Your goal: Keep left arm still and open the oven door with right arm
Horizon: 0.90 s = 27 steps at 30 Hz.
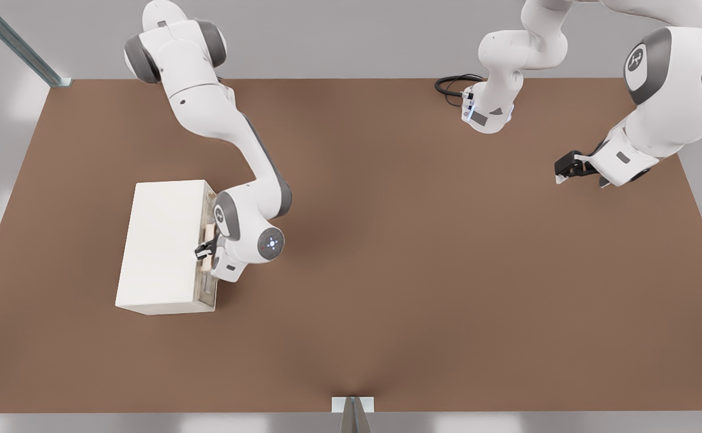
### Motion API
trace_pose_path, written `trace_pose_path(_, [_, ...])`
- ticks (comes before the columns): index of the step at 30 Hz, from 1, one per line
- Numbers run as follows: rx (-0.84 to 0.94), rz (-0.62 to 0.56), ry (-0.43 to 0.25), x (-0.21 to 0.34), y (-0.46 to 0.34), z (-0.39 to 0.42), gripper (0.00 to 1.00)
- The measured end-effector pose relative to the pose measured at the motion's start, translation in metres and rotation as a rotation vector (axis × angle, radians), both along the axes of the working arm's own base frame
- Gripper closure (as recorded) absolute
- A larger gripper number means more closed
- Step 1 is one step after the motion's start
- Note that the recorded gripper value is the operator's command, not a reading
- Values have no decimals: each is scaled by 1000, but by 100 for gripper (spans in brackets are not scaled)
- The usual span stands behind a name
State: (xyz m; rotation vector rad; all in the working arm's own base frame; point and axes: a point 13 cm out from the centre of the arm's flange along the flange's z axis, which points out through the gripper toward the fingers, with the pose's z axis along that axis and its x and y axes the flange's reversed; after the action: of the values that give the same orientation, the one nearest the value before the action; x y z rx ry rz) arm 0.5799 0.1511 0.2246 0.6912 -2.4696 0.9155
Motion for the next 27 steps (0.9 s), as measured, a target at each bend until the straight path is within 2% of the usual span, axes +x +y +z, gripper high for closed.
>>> trace_pose_path(3, [37, 28, -49, 8, 35, 26, 79])
trace_pose_path(4, [68, 23, -74, 14, 46, 41, 57])
trace_pose_path(5, [120, -13, -98, 23, 46, 58, 0])
trace_pose_path(7, [259, -199, -125, 45, -15, 89, 0])
trace_pose_path(9, [389, -388, -138, 44, -89, 125, 0])
trace_pose_path(12, [526, -519, -166, 13, -146, 187, 0])
trace_pose_path(15, [607, -552, -155, -36, -158, 221, 0])
trace_pose_path(17, [634, -548, -146, -51, -155, 227, 0])
trace_pose_path(27, [667, -519, -125, -57, -144, 229, 0])
